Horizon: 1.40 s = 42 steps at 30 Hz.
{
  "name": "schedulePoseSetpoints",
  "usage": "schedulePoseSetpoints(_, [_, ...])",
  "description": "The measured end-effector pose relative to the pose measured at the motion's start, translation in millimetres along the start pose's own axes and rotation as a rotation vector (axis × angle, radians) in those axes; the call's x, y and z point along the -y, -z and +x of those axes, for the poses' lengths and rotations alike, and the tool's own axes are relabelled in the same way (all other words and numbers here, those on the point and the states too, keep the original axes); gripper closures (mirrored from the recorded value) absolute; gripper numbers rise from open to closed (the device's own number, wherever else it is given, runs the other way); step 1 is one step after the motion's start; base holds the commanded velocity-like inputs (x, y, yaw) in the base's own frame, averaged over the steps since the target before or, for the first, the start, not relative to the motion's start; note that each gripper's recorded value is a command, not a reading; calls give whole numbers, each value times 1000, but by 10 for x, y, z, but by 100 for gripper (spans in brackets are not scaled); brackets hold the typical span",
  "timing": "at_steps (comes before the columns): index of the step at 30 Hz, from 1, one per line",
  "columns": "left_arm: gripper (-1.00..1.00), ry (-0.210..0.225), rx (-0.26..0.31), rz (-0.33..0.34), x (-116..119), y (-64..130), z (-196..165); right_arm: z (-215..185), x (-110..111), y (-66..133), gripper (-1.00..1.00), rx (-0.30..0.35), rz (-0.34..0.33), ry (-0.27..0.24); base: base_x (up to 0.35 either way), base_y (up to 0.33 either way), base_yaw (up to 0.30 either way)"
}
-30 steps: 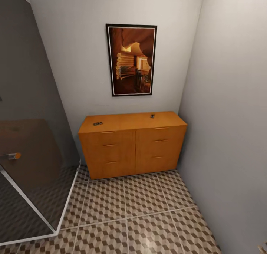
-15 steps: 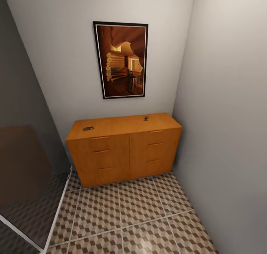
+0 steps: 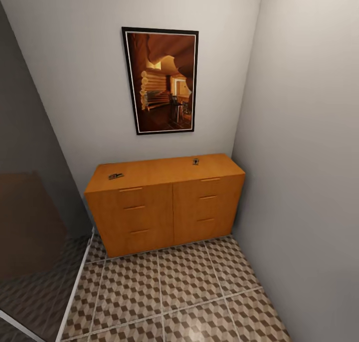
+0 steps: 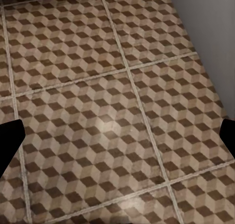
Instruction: Take the four mousetraps from the cabinet in the bathroom and place them on the bathroom floor. Make sure all four end up on the same floor surface, and ensure that at least two of them are either under or directly next to the same bathroom sink.
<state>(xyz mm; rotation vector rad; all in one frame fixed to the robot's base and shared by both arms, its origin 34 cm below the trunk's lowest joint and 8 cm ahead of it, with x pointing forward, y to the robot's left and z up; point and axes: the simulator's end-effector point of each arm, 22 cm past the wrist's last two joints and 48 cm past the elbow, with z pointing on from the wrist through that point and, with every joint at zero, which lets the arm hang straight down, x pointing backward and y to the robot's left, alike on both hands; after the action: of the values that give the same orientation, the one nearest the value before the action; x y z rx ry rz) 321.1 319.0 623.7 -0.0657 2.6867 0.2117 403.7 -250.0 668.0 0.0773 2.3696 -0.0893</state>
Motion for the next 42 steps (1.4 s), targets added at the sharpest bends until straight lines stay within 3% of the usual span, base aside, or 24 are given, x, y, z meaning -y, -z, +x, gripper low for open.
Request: schedulePoseSetpoints(42, [-100,0,1,0,0,0,-2,-2,-1,0,-100,1,-1,0,0,0,0])
